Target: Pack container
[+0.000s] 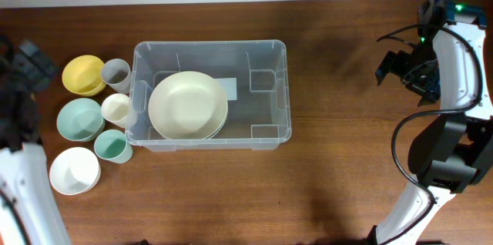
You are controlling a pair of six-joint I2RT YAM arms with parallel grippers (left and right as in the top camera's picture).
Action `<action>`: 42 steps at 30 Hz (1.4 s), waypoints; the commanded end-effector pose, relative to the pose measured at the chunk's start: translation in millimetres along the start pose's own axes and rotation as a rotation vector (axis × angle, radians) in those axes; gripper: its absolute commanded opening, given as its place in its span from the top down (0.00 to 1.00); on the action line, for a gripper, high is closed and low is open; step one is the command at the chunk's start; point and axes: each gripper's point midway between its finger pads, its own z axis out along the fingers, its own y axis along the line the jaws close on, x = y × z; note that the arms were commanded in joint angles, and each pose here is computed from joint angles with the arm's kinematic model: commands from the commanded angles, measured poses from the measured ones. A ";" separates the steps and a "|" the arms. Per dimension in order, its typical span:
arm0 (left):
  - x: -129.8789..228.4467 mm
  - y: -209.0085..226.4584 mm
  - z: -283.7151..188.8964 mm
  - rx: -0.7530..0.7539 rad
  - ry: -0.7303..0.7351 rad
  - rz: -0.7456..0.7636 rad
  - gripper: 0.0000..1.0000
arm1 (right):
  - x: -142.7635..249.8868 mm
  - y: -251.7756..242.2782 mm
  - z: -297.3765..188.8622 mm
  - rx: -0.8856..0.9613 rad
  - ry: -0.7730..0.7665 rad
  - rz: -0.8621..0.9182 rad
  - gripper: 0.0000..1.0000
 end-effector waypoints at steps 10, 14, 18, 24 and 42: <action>86.4 1.8 111.7 -0.072 0.396 -0.135 0.00 | 0.8 -1.2 -2.1 -0.003 -0.003 0.004 0.01; 114.7 7.3 135.8 -0.122 0.493 -0.117 0.00 | 0.8 -1.3 -2.1 -0.003 -0.003 0.004 0.01; 140.4 15.2 160.1 -0.161 0.574 -0.111 0.00 | 0.8 -1.2 -2.1 -0.003 -0.003 0.004 0.01; 177.8 27.5 188.9 -0.194 0.693 -0.126 0.00 | 0.8 -1.3 -2.1 -0.003 -0.003 0.004 0.01; 215.6 60.9 217.4 -0.238 0.806 -0.147 0.01 | 0.9 -1.3 -2.1 -0.003 -0.003 0.004 0.01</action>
